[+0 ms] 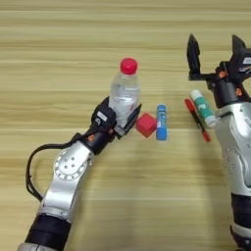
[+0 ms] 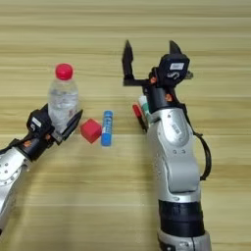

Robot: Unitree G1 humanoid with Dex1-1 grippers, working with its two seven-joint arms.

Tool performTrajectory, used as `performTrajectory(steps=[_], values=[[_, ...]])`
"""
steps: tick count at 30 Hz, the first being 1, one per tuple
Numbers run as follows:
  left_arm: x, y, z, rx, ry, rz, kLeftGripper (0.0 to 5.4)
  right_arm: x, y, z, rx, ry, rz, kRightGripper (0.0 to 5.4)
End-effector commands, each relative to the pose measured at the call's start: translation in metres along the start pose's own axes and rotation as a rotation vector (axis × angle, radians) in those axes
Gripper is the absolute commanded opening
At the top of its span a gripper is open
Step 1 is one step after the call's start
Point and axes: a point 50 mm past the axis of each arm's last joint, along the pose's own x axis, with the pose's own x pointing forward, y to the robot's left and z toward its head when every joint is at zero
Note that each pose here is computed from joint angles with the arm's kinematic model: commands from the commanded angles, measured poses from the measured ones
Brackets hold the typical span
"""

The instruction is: Move the objects on the table

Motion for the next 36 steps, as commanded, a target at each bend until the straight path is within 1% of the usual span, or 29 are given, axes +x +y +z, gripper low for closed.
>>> performTrajectory(steps=[1, 7, 9, 13, 15, 17, 18, 21, 24, 26, 30, 31, 33, 36], values=[[0.008, 0.019, 0.009, 0.01, -0.06, 0.123, 3.14, 0.007, -0.007, -0.008, -0.016, 0.041, -0.036, 5.4], [0.007, 0.041, -0.002, 0.011, -0.021, 0.258, 3.14, 0.008, -0.004, -0.009, -0.017, 0.04, -0.028, 5.4], [0.007, 0.045, -0.006, 0.012, -0.002, 0.279, 3.14, 0.008, -0.003, -0.009, -0.016, 0.039, -0.026, 5.4], [0.007, 0.048, -0.014, -0.001, 0.027, 0.307, 3.13, 0.009, -0.002, -0.008, -0.023, 0.034, -0.03, 5.4], [0.007, 0.05, -0.019, -0.001, 0.048, 0.326, 3.13, 0.011, -0.006, -0.007, -0.048, 0.028, -0.051, 5.4], [0.005, 0.054, -0.023, -0.002, 0.066, 0.35, 3.13, 0.017, -0.02, -0.014, -0.095, 0.05, -0.096, 5.4], [0.005, 0.055, -0.024, 0.0, 0.071, 0.357, 3.13, 0.019, -0.027, -0.018, -0.108, 0.074, -0.122, 5.4], [0.004, 0.056, -0.029, 0.006, 0.089, 0.365, 3.13, 0.023, -0.04, -0.027, -0.105, 0.113, -0.164, 5.4], [0.001, 0.058, -0.034, 0.008, 0.113, 0.381, 3.13, 0.024, -0.04, -0.029, -0.097, 0.113, -0.165, 5.4], [0.0, 0.059, -0.036, -0.003, 0.118, 0.388, 3.13, 0.024, -0.039, -0.029, -0.094, 0.111, -0.162, 5.4], [-0.001, 0.059, -0.039, -0.01, 0.127, 0.398, 3.13, 0.024, -0.037, -0.029, -0.089, 0.111, -0.156, 5.4], [-0.003, 0.059, -0.042, -0.015, 0.137, 0.408, 3.13, 0.024, -0.037, -0.029, -0.088, 0.111, -0.155, 5.4], [-0.007, 0.058, -0.049, -0.057, 0.163, 0.421, 3.13, 0.024, -0.037, -0.03, -0.087, 0.111, -0.155, 5.4], [-0.007, 0.051, -0.051, -0.058, 0.165, 0.4, 3.13, 0.024, -0.036, -0.029, -0.085, 0.11, -0.153, 5.4]])
